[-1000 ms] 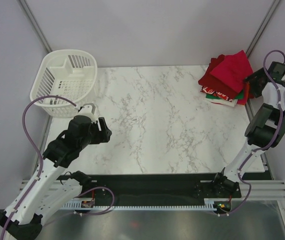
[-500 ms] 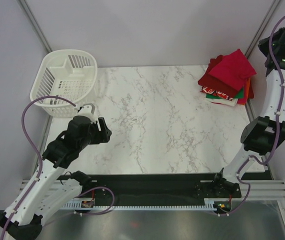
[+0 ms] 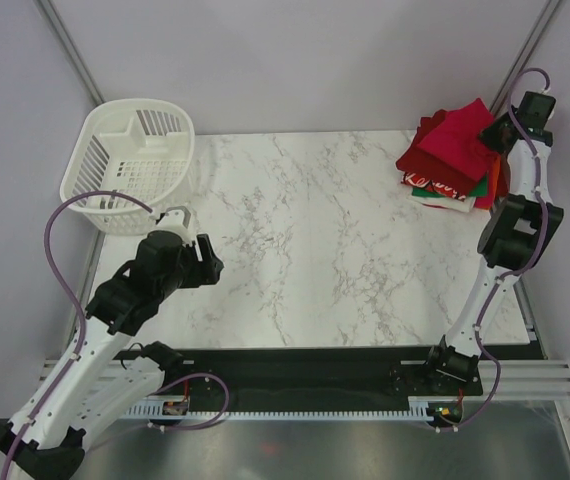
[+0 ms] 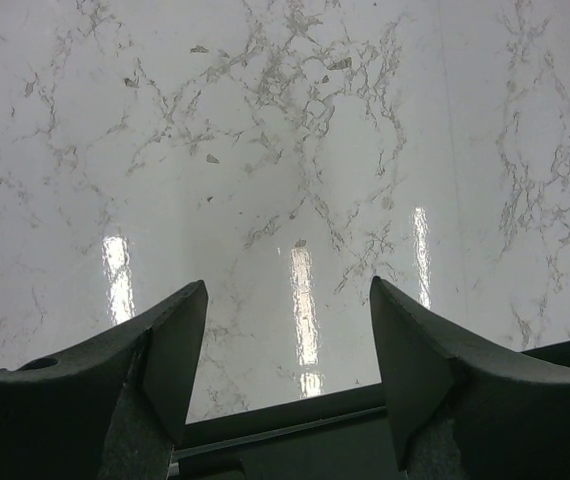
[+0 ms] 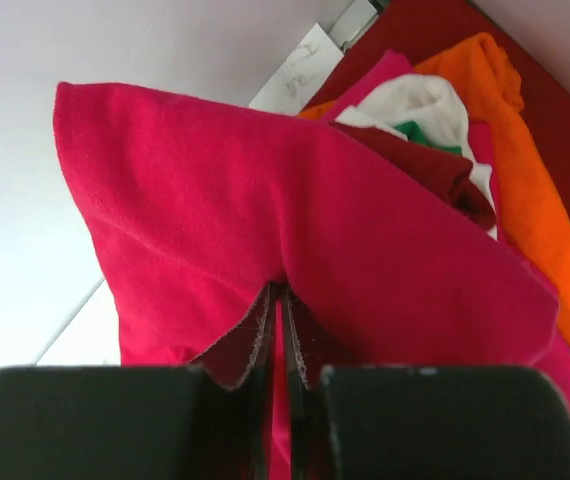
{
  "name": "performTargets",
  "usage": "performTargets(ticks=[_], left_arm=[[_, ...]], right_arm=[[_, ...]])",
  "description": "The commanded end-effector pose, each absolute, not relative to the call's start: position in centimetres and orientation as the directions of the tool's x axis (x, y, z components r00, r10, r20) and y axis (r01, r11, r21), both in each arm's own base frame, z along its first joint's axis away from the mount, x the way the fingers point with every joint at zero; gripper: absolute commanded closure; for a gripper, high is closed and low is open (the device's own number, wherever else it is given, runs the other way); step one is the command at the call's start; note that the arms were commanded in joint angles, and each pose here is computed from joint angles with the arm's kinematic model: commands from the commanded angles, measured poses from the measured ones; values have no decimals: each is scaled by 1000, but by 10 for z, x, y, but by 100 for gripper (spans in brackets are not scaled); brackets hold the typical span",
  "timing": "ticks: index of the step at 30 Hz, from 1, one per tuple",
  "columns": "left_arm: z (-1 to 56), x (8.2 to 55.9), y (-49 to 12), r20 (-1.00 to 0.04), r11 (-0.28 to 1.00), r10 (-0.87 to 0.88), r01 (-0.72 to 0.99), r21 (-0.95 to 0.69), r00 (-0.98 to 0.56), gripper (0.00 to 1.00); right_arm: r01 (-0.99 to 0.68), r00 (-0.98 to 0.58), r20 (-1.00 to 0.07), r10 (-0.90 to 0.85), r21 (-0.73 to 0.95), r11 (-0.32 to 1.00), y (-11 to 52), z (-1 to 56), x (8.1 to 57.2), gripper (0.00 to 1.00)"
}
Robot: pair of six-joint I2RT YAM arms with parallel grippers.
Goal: Fold and stack the t-shirts
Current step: Neatly place the folded tshirt to the corner
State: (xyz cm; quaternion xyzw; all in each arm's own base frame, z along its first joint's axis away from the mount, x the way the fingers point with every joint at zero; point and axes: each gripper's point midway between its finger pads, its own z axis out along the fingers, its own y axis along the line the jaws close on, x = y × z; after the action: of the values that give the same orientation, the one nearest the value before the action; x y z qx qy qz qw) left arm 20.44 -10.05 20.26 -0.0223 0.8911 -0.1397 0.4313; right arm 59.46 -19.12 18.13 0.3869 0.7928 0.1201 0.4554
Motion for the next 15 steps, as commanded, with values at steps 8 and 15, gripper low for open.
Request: performTargets(ticks=[8,15], left_arm=[[203,212,-95,-782,970,-152,62,-237,-605,26],[200,214,-96,-773,971,-149,56,-232,-617,26]], right_arm=[[187,-222,-697,682,656,731,-162,219,669,72],[-80,-92,-758,646,652,754,-155,240,703,37]])
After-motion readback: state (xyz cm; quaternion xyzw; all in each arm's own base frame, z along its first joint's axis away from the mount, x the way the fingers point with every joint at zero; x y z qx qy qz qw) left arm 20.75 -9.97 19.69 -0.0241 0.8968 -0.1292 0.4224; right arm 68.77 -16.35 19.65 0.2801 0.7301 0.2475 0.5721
